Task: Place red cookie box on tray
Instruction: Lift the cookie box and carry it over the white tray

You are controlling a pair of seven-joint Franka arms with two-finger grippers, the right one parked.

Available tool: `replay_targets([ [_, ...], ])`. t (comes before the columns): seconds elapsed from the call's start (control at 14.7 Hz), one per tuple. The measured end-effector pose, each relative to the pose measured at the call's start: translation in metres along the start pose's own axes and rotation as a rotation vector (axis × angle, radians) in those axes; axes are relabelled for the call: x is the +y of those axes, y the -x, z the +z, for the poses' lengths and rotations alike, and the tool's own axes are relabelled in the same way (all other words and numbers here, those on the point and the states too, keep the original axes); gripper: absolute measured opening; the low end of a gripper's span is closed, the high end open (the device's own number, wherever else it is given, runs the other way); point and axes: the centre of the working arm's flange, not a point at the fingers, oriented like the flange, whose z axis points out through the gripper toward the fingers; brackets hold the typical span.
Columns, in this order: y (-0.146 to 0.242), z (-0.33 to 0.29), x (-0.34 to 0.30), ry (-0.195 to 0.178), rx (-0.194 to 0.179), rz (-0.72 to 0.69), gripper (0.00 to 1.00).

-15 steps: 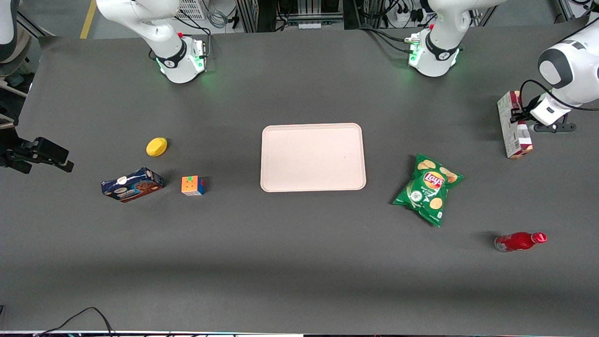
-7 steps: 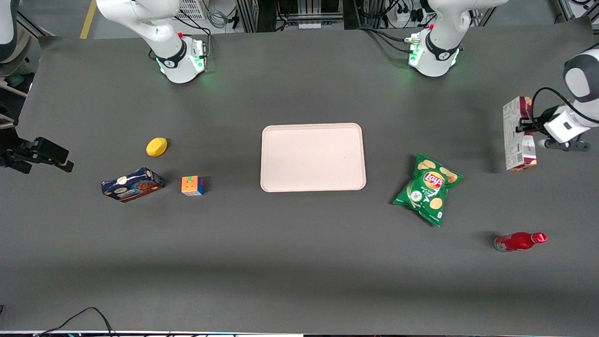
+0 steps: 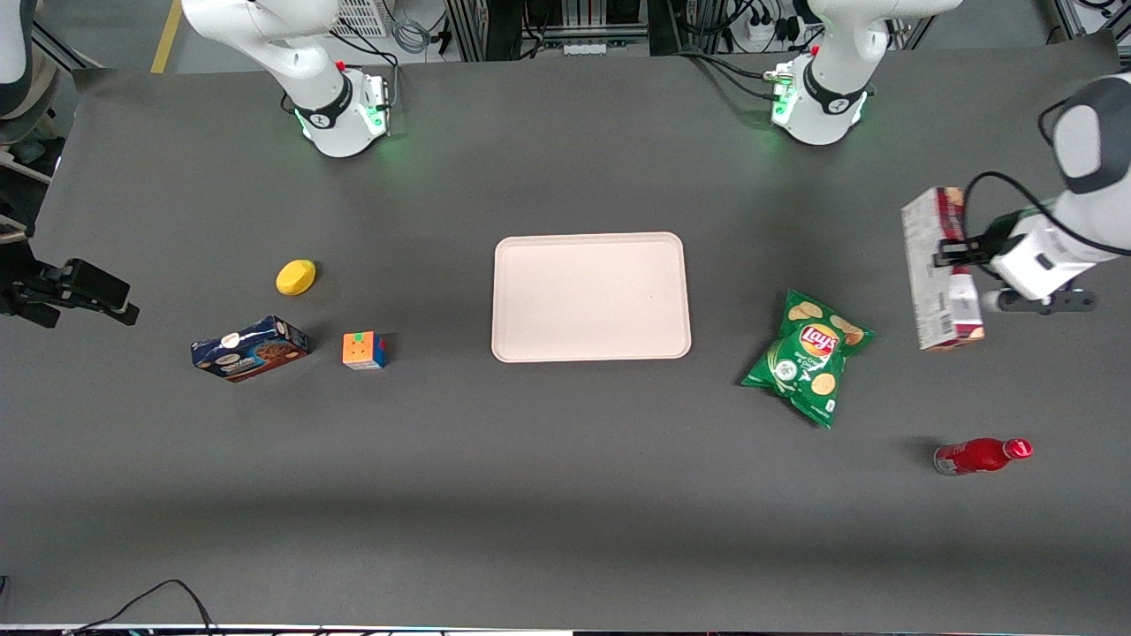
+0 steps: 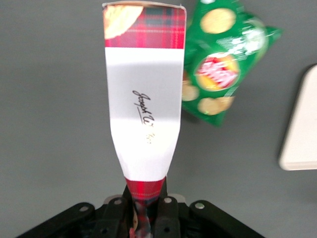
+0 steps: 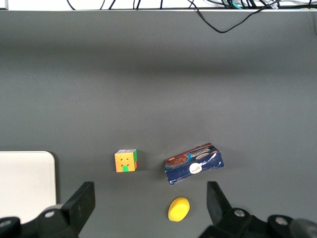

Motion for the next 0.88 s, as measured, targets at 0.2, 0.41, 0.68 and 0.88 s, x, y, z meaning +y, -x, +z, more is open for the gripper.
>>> replay_targets([
  [0.2,0.001,-0.009,0.091,0.017,0.012,-0.082,0.19],
  [0.41,0.017,-0.006,0.189,0.004,0.042,-0.137,0.19],
  [0.68,0.046,0.015,0.296,0.007,0.104,-0.130,0.19],
  [0.88,0.053,0.046,0.346,0.041,0.126,-0.081,0.20],
])
